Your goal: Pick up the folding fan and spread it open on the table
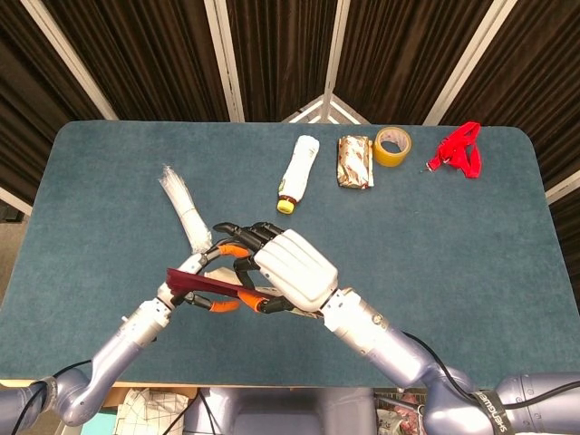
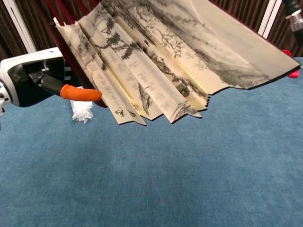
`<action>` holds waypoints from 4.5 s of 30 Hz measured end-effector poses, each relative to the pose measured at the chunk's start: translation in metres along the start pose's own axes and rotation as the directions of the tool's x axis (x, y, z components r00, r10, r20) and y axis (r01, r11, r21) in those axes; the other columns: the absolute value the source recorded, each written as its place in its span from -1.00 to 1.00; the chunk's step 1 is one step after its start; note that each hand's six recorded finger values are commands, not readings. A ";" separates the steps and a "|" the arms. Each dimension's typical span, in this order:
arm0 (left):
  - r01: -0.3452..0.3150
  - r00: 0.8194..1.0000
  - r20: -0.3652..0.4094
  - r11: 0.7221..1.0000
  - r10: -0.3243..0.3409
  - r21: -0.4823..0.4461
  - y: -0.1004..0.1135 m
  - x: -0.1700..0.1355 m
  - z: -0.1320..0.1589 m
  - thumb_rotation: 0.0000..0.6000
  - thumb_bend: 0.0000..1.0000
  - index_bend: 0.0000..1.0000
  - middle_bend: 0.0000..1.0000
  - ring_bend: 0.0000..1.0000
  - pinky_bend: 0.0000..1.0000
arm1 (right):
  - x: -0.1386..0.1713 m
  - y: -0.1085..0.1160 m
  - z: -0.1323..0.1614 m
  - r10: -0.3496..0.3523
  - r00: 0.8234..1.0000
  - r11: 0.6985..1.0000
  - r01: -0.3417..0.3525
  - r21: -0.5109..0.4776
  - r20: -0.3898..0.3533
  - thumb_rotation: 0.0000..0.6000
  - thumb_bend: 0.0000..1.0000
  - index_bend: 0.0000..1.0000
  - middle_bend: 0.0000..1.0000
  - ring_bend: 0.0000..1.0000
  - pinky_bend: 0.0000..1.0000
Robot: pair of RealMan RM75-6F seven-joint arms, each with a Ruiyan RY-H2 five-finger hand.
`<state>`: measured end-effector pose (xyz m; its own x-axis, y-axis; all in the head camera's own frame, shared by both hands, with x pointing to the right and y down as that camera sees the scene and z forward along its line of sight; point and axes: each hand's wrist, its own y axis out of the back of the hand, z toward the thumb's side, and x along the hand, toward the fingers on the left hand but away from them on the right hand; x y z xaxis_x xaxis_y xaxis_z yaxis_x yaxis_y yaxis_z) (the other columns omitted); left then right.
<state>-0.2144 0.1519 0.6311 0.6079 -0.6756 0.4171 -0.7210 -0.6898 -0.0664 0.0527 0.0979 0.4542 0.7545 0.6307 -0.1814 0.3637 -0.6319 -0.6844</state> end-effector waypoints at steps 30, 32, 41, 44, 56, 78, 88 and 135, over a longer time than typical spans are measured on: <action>-0.101 0.995 -0.010 0.994 0.101 -0.033 0.016 0.000 0.004 1.00 -0.03 0.60 -0.32 -1.00 -0.77 | 0.006 0.000 -0.021 0.013 0.999 1.000 -0.013 -0.001 0.045 1.00 -0.14 0.45 -0.71 -0.51 -0.52; -0.112 0.994 -0.009 0.993 0.111 -0.029 0.018 0.000 0.004 1.00 -0.03 0.60 -0.32 -1.00 -0.77 | 0.007 0.001 -0.022 0.013 0.999 1.000 -0.013 0.002 0.048 1.00 -0.14 0.45 -0.71 -0.51 -0.52; -0.154 0.988 0.005 0.988 0.154 -0.001 0.032 -0.008 0.012 1.00 -0.04 0.58 -0.34 -1.00 -0.77 | 0.016 0.005 -0.039 0.007 0.996 1.000 -0.008 0.010 0.094 1.00 -0.14 0.45 -0.71 -0.51 -0.52; -0.163 0.987 0.008 0.986 0.163 0.024 0.039 -0.012 0.016 1.00 -0.04 0.58 -0.34 -1.00 -0.77 | 0.019 0.006 -0.049 0.008 0.993 1.000 -0.009 0.015 0.117 1.00 -0.14 0.46 -0.71 -0.51 -0.52; -0.190 0.982 0.037 0.973 0.187 0.129 0.050 -0.018 0.033 1.00 -0.06 0.58 -0.34 -1.00 -0.78 | 0.036 0.014 -0.094 -0.015 0.977 1.000 0.009 0.028 0.211 1.00 -0.14 0.47 -0.71 -0.51 -0.52; -0.328 0.930 0.266 0.901 0.254 0.285 0.037 -0.004 0.068 1.00 -0.07 0.54 -0.34 -1.00 -0.77 | 0.062 0.045 -0.148 -0.122 0.956 0.988 0.091 0.126 0.266 1.00 -0.14 0.48 -0.71 -0.51 -0.52; -0.363 0.915 0.324 0.841 0.240 0.401 0.026 0.014 0.071 1.00 -0.07 0.47 -0.34 -1.00 -0.77 | 0.058 0.034 -0.151 -0.171 0.959 0.982 0.148 0.115 0.228 1.00 -0.14 0.48 -0.71 -0.50 -0.52; -0.500 0.857 0.500 0.439 0.126 0.746 0.009 0.057 0.072 1.00 -0.14 0.43 -0.34 -1.00 -0.77 | 0.091 0.020 -0.196 -0.158 0.944 0.974 0.102 0.200 0.289 1.00 -0.13 0.52 -0.71 -0.50 -0.52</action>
<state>-0.1627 0.0886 0.5887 0.5962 -0.7961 -0.1040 -0.3723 -0.1594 -0.9143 0.2360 0.0538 0.5626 0.4969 0.8255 -0.2675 0.3217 -0.4616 -0.8267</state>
